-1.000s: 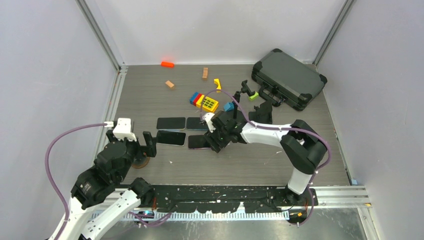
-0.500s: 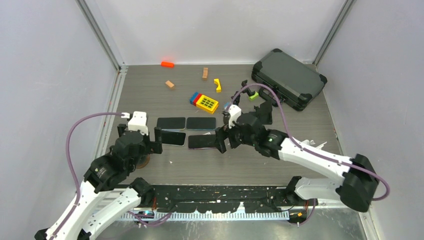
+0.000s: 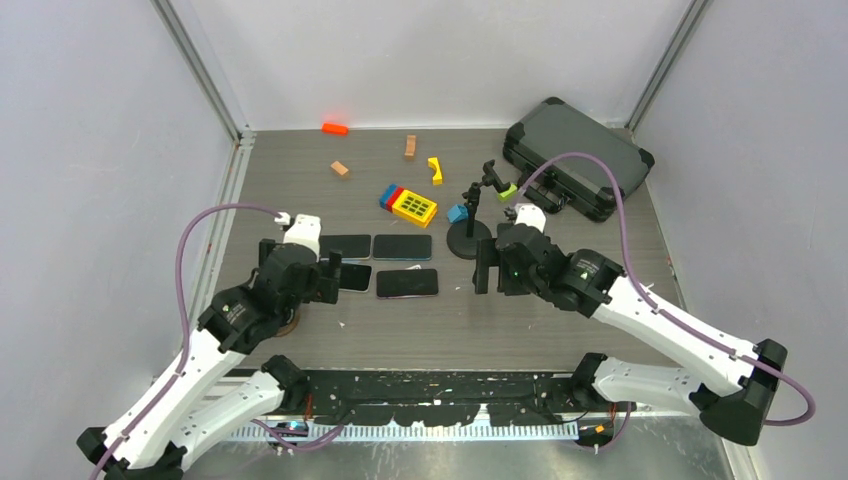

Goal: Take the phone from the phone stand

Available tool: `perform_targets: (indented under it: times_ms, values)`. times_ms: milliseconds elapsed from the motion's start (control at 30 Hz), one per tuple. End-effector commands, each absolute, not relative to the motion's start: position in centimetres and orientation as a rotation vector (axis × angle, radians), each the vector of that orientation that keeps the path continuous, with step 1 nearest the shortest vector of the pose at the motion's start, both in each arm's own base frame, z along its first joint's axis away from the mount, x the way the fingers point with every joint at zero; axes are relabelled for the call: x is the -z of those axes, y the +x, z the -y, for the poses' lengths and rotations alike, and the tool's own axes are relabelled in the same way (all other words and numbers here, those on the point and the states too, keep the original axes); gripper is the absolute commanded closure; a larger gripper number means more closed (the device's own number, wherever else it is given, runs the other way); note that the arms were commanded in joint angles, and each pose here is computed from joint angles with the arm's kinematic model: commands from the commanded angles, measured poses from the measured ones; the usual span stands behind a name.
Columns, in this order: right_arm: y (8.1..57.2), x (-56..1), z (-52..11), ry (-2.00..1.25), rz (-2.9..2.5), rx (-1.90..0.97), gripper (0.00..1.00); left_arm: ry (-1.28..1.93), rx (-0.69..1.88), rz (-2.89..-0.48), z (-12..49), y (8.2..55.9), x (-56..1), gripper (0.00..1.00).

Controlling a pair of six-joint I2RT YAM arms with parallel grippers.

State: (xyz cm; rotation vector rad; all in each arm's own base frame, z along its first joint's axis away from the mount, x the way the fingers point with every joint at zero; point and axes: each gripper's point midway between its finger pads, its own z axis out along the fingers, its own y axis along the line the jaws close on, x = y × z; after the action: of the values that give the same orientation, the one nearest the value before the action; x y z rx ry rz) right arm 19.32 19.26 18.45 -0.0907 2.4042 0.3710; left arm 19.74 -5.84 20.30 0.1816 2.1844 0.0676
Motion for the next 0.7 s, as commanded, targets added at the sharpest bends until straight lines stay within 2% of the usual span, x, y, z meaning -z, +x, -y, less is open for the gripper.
perform_targets:
  times_ms: [0,267,500,667]
  values:
    - [18.8,-19.7,-15.9,0.039,-2.388,-0.256,0.01,0.143,-0.017,-2.133,6.1,19.9,-21.9,0.00]
    - [18.7,-26.8,-12.9,0.138,-2.179,-0.335,0.01,0.049,0.001,-2.176,6.1,19.7,-23.2,0.00]
    - [18.4,-35.0,-10.3,0.153,-2.054,-0.336,0.01,-0.018,0.039,-2.225,7.1,19.9,-28.4,0.00]
    - [18.0,-36.1,-8.6,0.194,-1.997,-0.330,0.01,-0.026,0.134,-2.166,7.8,19.8,-32.3,0.00]
